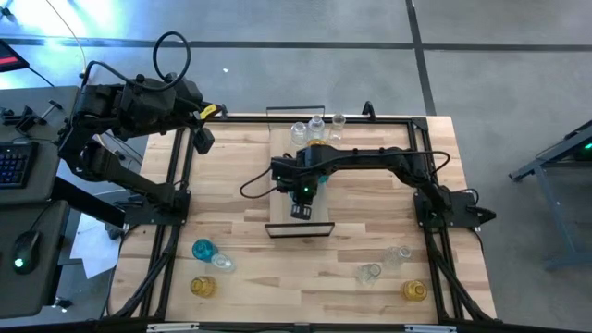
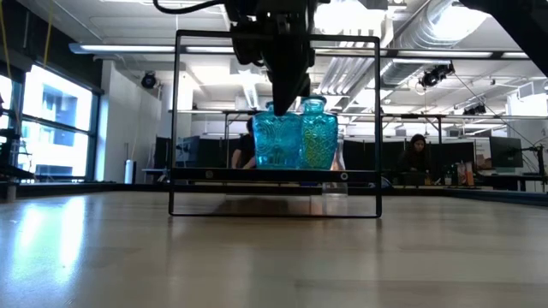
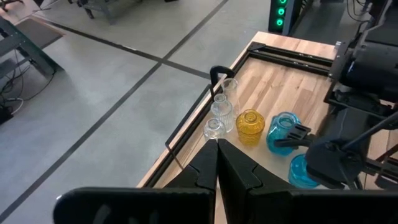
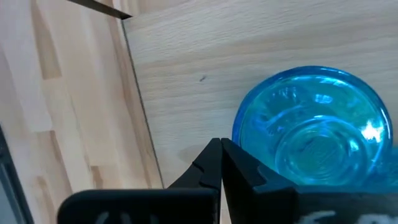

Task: Sort vases onto shelf
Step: Put the right blue flower vase on the shelf aligned with the other blue flower vase

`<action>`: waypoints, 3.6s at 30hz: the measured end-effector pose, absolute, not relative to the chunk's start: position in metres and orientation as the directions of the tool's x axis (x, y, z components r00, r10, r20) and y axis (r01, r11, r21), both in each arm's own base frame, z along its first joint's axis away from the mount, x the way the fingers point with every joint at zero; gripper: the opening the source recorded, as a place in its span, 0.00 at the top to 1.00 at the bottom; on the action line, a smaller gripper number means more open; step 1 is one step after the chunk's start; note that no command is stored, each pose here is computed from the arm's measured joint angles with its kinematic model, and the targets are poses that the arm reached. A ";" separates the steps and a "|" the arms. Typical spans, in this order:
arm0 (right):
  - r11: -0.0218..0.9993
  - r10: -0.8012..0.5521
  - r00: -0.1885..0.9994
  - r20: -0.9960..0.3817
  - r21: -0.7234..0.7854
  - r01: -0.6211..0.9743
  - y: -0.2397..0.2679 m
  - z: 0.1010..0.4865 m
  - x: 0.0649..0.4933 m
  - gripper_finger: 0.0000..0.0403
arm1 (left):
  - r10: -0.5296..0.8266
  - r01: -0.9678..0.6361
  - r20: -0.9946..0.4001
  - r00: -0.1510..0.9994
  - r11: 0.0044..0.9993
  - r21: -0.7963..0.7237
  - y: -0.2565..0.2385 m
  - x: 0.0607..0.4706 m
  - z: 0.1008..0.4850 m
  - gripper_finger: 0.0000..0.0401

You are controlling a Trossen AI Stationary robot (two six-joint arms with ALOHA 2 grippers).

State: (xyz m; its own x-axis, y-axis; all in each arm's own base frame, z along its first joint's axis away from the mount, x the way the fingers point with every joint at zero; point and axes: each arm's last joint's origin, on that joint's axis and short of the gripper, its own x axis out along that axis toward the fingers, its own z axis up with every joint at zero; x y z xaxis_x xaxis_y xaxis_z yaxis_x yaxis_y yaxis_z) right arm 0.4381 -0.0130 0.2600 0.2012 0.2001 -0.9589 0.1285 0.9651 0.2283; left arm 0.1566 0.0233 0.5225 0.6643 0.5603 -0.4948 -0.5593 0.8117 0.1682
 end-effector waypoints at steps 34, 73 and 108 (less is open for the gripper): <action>0.981 0.112 0.105 -0.988 0.127 0.149 0.003 0.258 0.429 1.00 | 0.560 -0.569 -0.484 0.672 0.809 0.146 0.023 0.157 0.524 1.00; 0.940 0.289 0.253 -0.923 0.324 0.110 0.008 0.262 0.445 1.00 | 0.515 -0.534 -0.493 0.701 0.837 0.115 0.022 0.159 0.524 1.00; 0.974 0.091 0.358 -0.929 0.158 0.163 -0.035 0.264 0.452 1.00 | 0.493 -0.521 -0.501 0.711 0.848 0.095 0.021 0.159 0.524 1.00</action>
State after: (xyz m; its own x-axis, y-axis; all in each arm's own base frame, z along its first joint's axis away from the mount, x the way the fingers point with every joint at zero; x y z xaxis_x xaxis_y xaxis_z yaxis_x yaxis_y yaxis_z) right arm 0.4519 -0.0351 0.2639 0.3579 0.0912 -0.9293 0.1625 0.9739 0.1582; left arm 0.1590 0.0214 0.5236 0.7111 0.4931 -0.5011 -0.5211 0.8482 0.0951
